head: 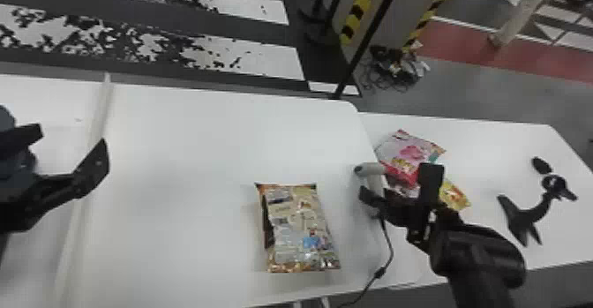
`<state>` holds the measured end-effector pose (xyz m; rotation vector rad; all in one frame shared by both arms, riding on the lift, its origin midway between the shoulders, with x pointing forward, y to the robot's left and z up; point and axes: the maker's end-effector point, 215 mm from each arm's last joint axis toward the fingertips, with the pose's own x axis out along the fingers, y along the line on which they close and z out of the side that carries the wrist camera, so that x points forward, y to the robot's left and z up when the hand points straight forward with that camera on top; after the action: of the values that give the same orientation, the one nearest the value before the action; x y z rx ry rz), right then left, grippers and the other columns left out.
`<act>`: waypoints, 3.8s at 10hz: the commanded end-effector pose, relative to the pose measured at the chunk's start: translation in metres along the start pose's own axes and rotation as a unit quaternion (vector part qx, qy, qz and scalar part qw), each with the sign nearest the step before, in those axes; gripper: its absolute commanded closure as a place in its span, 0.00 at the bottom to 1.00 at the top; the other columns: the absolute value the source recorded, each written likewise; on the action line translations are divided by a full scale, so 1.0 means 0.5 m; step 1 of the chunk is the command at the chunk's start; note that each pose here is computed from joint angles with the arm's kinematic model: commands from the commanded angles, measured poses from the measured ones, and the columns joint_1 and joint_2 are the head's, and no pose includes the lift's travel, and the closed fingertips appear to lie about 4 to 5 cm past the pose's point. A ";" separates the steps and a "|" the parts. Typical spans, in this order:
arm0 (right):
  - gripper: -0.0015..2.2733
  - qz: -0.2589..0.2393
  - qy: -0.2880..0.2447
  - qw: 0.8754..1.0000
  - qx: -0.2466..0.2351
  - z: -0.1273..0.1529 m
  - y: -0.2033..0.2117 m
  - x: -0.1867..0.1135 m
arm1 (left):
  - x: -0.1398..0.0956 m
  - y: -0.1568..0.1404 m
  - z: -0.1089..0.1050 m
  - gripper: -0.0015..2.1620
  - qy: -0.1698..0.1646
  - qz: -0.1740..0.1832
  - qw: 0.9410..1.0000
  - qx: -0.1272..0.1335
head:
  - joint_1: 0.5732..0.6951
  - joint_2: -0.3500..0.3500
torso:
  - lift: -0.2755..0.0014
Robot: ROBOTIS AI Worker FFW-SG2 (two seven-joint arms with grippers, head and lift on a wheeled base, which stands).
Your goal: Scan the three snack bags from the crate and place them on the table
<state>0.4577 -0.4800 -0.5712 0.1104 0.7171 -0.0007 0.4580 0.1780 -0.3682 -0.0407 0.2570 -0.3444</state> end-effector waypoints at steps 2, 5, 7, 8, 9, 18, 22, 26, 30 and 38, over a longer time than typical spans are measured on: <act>0.99 0.013 0.015 1.000 -0.020 -0.019 0.034 0.006 | 0.000 -0.008 0.011 0.01 -0.004 -0.006 1.000 0.007 | 1.00 0.00 | 0.77; 0.99 0.003 -0.017 1.000 -0.024 0.008 0.057 -0.032 | -0.009 -0.019 0.020 0.01 -0.008 -0.011 1.000 0.008 | 1.00 0.01 | 0.77; 0.99 0.003 -0.024 1.000 0.005 -0.007 0.079 -0.098 | -0.015 -0.034 0.036 0.01 -0.012 -0.025 1.000 0.002 | 1.00 0.01 | 0.77; 0.99 0.014 -0.042 0.999 0.017 0.001 0.107 -0.147 | -0.016 -0.038 0.043 0.01 -0.014 -0.028 1.000 0.003 | 1.00 0.01 | 0.77; 0.99 0.019 -0.051 0.998 0.030 -0.001 0.133 -0.200 | -0.016 -0.045 0.043 0.01 -0.014 -0.035 0.999 -0.001 | 1.00 0.01 | 0.77; 0.99 0.122 -0.004 0.991 0.050 -0.118 0.481 -0.357 | -0.050 -0.016 0.056 0.01 -0.033 0.008 0.999 0.007 | 1.00 0.30 | 0.77; 0.99 0.114 -0.001 0.993 0.017 -0.158 0.513 -0.318 | -0.074 -0.021 0.049 0.01 -0.035 0.007 0.999 0.004 | 1.00 0.39 | 0.77; 0.99 0.114 0.017 0.993 0.005 -0.200 0.539 -0.269 | -0.091 0.003 0.050 0.01 -0.039 0.019 0.999 0.008 | 1.00 0.44 | 0.77; 0.99 0.118 0.004 0.993 0.008 -0.171 0.538 -0.275 | -0.089 0.006 0.054 0.01 -0.041 0.021 0.999 0.008 | 1.00 0.48 | 0.77; 0.99 0.056 -0.059 0.996 0.030 0.043 0.308 -0.234 | -0.091 0.004 0.060 0.01 -0.042 0.023 0.999 0.010 | 1.00 0.29 | 0.77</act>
<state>0.3799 -0.3195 -0.4608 0.2119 0.5929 0.0943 0.4243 0.1948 -0.3285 -0.0342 0.1705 -0.2991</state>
